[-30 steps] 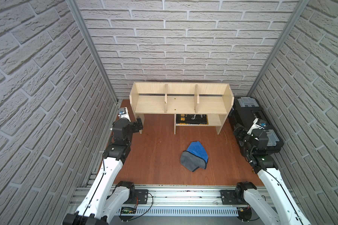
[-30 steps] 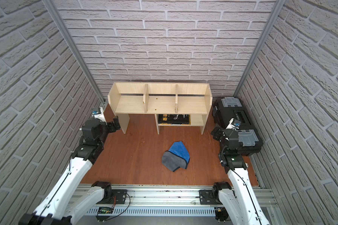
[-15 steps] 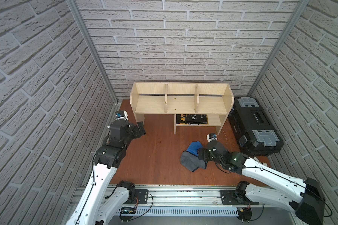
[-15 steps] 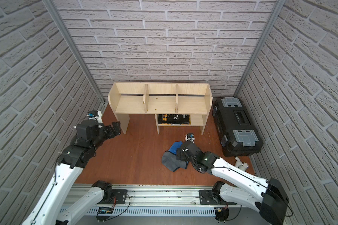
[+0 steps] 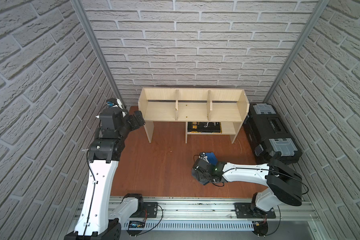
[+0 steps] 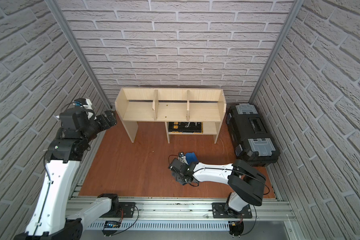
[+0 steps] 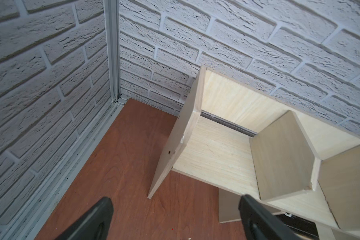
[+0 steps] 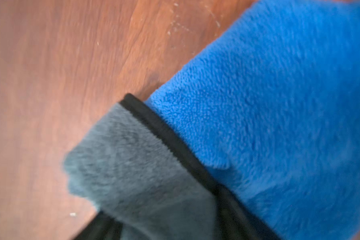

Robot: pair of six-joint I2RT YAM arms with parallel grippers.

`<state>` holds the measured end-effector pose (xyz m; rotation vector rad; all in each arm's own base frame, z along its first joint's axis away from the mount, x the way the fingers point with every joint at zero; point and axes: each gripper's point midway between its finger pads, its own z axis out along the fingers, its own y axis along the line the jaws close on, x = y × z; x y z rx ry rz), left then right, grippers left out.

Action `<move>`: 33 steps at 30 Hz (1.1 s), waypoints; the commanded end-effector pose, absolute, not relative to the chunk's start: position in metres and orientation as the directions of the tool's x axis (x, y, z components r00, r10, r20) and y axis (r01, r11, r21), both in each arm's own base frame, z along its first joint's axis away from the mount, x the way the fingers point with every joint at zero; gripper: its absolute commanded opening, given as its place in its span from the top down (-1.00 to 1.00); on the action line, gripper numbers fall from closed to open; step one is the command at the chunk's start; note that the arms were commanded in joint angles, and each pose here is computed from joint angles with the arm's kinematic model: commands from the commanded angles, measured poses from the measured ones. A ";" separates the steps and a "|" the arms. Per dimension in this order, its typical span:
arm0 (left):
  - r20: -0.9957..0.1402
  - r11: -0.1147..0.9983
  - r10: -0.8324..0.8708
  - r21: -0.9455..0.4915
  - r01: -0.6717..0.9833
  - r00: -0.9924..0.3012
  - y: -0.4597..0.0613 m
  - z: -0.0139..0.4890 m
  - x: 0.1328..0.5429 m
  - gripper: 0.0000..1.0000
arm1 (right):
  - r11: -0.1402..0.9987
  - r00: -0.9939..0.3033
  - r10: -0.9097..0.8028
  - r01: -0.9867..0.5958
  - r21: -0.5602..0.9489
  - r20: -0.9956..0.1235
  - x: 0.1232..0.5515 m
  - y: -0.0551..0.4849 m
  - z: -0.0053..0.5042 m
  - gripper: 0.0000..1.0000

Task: Wipe the bookshelf clean with a cloth
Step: Hold the shelf at the center of the board, then wipe the dust from the shelf.

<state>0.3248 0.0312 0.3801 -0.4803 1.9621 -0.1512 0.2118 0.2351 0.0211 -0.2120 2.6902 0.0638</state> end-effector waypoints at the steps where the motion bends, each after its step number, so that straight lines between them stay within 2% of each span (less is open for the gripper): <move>1: -0.846 0.934 -0.352 -0.289 -0.210 -0.400 0.029 0.367 0.350 -0.97 | 0.989 -0.908 -0.121 -0.147 0.034 -0.402 0.203 0.234 0.001 0.55; 2: -0.862 0.938 -0.341 -0.284 -0.201 -0.374 0.031 0.367 0.357 -0.97 | 0.986 -0.901 -0.125 -0.158 0.046 -0.415 0.205 0.238 0.004 0.85; 3: -0.874 0.940 -0.335 -0.281 -0.195 -0.354 0.032 0.367 0.362 -0.97 | 0.985 -0.895 -0.129 -0.165 0.048 -0.427 0.207 0.239 0.007 0.94; 7: -0.894 0.938 -0.330 -0.274 -0.211 -0.305 0.040 0.352 0.387 -0.95 | 0.969 -0.804 -0.136 -0.229 0.091 -0.579 0.217 0.250 0.053 0.94; 10: -0.903 0.947 -0.306 -0.256 -0.194 -0.302 0.040 0.344 0.404 -0.83 | 0.956 -0.724 -0.104 -0.262 0.132 -0.682 0.225 0.251 0.096 0.95; 14: -0.898 0.957 -0.289 -0.264 -0.121 -0.331 0.023 0.331 0.428 -0.30 | 0.954 -0.609 -0.040 -0.260 0.152 -0.792 0.243 0.253 0.141 0.95; 18: -0.919 0.986 -0.163 -0.139 -0.092 -0.359 0.000 0.323 0.437 -0.03 | 0.953 -0.475 -0.050 -0.285 0.100 -0.879 0.272 0.278 0.182 0.95; 20: -0.919 0.988 -0.149 -0.124 -0.092 -0.364 -0.004 0.318 0.437 0.10 | 0.954 -0.430 -0.105 -0.298 0.031 -0.897 0.290 0.298 0.202 0.95; 23: -0.919 0.987 -0.148 -0.114 -0.114 -0.365 0.000 0.316 0.435 0.40 | 0.960 -0.387 -0.133 -0.279 -0.022 -0.913 0.316 0.317 0.233 0.95; 29: -0.923 0.987 -0.123 -0.078 -0.138 -0.364 0.005 0.319 0.429 0.72 | 0.967 -0.351 -0.050 -0.252 0.043 -0.935 0.365 0.317 0.268 0.95; 33: -0.924 0.984 -0.115 -0.056 -0.168 -0.365 0.011 0.317 0.426 0.85 | 0.974 -0.358 -0.072 -0.224 0.011 -0.931 0.385 0.317 0.247 0.95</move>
